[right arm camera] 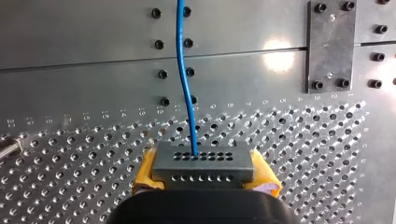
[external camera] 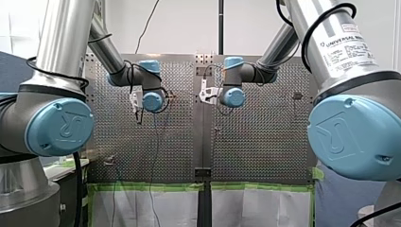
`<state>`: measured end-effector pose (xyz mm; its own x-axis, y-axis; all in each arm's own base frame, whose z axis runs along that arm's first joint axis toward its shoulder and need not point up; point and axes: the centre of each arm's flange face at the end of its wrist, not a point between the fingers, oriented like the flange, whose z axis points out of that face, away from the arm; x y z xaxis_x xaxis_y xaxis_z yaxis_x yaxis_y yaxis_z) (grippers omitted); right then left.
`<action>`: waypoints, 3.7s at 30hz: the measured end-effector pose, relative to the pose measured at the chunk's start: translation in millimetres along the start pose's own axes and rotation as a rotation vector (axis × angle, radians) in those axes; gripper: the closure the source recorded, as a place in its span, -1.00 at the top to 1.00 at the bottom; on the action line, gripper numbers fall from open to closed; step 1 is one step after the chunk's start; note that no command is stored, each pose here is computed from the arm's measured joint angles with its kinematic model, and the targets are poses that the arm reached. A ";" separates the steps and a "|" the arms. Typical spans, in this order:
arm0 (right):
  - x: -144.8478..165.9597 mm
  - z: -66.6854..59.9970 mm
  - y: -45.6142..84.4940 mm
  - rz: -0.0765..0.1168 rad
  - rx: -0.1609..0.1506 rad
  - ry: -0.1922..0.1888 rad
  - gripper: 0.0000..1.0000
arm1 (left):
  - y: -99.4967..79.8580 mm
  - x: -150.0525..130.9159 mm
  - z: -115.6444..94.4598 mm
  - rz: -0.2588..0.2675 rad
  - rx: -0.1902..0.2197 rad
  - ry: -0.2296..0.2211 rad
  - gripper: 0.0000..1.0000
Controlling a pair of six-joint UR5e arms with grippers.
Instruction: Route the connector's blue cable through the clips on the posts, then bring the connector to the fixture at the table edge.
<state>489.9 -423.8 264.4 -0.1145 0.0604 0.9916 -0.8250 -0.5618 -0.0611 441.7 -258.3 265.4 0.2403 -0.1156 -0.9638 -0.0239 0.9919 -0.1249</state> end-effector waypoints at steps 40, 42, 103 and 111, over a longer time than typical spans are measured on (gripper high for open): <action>-6.3 11.6 1.0 0.000 0.005 0.005 -1.00 | 31.1 22.8 42.1 -0.022 0.013 0.019 -1.00; -6.2 12.0 1.9 0.000 0.003 0.006 -1.00 | 32.5 21.5 45.7 -0.025 0.014 0.014 -1.00; 6.1 40.1 72.6 -0.007 -0.087 0.041 -1.00 | 53.8 19.8 102.3 -0.050 0.058 0.019 -1.00; 4.8 40.0 73.0 -0.007 -0.085 0.037 -1.00 | 61.2 26.5 94.3 -0.035 0.006 0.064 -0.47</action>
<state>451.3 -497.6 269.3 -0.1279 0.0958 0.9872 -0.8696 -0.4895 -0.0652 538.1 -195.6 254.4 0.1784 -0.1533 -0.9719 -0.0108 0.9874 -0.1577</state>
